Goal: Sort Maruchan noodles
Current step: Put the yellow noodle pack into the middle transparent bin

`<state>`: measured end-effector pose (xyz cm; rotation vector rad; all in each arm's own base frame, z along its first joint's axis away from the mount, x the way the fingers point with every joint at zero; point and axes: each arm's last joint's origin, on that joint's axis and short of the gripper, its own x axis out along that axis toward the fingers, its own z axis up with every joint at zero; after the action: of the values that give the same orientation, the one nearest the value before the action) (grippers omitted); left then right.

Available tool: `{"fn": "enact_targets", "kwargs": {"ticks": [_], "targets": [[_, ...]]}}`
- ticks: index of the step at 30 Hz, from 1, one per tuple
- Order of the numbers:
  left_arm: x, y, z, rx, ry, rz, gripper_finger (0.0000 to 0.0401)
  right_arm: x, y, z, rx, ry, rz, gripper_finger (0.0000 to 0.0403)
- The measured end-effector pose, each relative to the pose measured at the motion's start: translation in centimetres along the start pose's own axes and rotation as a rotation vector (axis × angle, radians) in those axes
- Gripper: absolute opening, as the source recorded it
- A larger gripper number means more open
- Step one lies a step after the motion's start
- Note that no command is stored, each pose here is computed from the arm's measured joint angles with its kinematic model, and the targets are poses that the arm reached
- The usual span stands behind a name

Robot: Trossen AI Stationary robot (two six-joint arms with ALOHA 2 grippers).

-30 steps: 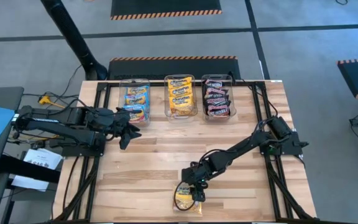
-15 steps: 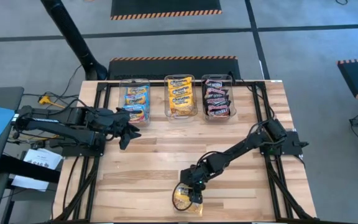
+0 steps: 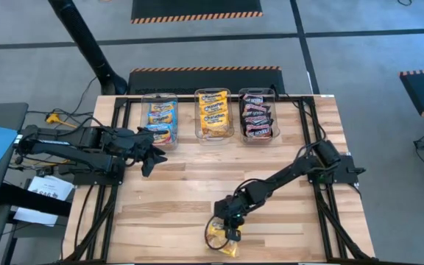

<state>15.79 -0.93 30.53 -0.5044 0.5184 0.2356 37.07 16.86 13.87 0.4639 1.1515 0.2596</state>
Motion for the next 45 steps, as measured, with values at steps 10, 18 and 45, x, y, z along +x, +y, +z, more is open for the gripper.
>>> {"fn": "enact_targets", "kwargs": {"ticks": [10, 18, 45], "targets": [[0.0, 0.0, 0.0, 0.001, 0.004, 0.004, 0.0135, -5.6, 0.4, 1.1, -0.071, -0.083, -0.057, 0.0004], [0.0, 0.0, 0.0, 0.001, 0.003, 0.002, 0.0135, -13.6, -1.6, 3.3, -0.16, -0.3, -0.264, 0.0003], [0.0, 0.0, 0.0, 0.001, 0.004, 0.003, 0.0135, -23.2, -14.9, 9.0, -0.494, -0.37, -1.177, 0.0001]]}}
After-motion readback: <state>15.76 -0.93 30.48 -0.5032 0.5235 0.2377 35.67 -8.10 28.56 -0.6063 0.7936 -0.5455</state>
